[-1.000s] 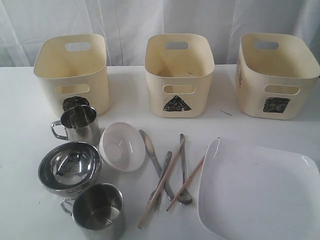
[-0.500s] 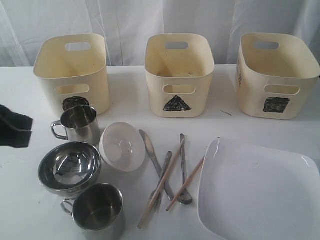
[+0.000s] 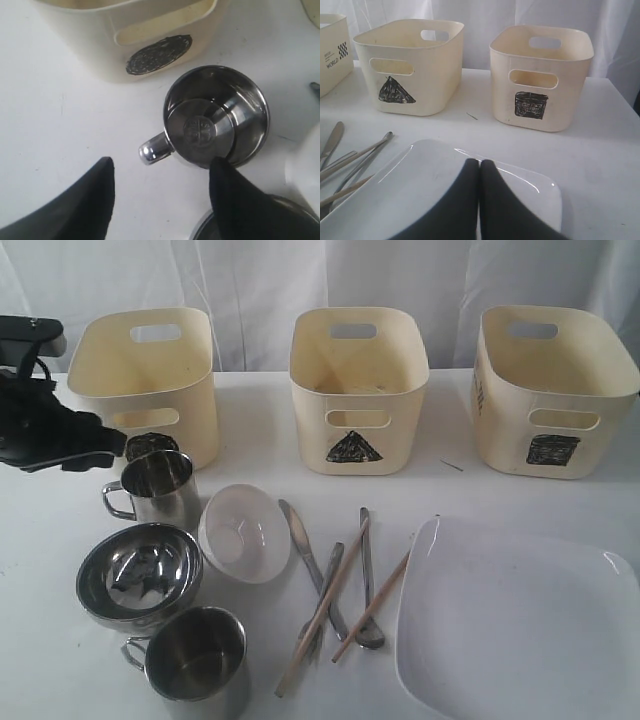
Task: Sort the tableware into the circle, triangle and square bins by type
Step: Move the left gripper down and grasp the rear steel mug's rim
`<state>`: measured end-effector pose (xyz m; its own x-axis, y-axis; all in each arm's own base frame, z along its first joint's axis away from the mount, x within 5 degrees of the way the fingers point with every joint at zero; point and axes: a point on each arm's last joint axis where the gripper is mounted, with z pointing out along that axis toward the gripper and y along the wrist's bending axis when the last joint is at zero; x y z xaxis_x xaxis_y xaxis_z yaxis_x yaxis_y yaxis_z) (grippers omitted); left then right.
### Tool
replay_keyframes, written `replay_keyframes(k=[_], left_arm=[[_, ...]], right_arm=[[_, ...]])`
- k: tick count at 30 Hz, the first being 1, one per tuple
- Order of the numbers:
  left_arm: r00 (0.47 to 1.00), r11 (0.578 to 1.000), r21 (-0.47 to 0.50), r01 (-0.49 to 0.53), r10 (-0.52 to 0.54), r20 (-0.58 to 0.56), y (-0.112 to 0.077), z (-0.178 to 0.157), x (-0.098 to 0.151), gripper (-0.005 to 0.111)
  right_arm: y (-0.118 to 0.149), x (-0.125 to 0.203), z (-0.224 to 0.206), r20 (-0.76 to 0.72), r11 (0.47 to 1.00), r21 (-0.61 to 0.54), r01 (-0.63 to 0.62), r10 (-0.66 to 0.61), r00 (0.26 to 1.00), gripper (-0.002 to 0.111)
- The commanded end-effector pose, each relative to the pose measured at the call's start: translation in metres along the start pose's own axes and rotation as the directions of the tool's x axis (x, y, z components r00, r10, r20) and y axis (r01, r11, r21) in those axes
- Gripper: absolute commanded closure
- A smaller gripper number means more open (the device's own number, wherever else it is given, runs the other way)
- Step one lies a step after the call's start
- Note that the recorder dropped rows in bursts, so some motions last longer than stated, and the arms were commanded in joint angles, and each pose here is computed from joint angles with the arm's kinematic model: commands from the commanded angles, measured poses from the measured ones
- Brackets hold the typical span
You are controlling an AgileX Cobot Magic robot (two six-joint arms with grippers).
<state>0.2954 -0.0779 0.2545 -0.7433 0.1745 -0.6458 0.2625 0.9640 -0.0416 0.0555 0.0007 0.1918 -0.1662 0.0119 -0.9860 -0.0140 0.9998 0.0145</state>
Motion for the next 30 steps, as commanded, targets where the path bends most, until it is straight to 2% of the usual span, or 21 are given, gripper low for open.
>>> replay_keyframes(k=[1,4,7,13,24,30], left_arm=[[0.996,0.996,0.026,0.087,-0.087,0.003,-0.002,0.007,-0.007,0.047],[0.995,0.995,0.025,0.095,-0.095,0.035,-0.001,0.011,-0.010,0.047],[0.996,0.996,0.022,0.089,-0.089,0.006,-0.001,0.021,-0.007,0.046],[0.996,0.998,0.015,0.068,-0.067,-0.064,0.000,0.045,0.003,0.032],[0.999,0.999,0.017,0.044,-0.044,-0.024,0.000,0.056,-0.017,0.031],[0.999,1.000,0.018,0.011,-0.010,-0.052,0.000,0.071,-0.019,0.031]], right_arm=[[0.000,0.001,0.000,0.008,1.000,0.004,-0.002,0.002,1.000,0.108],[0.000,0.001,0.000,0.008,1.000,0.004,-0.002,0.002,1.000,0.108],[0.000,0.001,0.000,0.008,1.000,0.004,-0.002,0.002,1.000,0.108],[0.000,0.001,0.000,0.008,1.000,0.004,-0.002,0.002,1.000,0.108],[0.000,0.001,0.000,0.008,1.000,0.004,-0.002,0.002,1.000,0.108],[0.000,0.001,0.000,0.008,1.000,0.004,-0.002,0.002,1.000,0.108]])
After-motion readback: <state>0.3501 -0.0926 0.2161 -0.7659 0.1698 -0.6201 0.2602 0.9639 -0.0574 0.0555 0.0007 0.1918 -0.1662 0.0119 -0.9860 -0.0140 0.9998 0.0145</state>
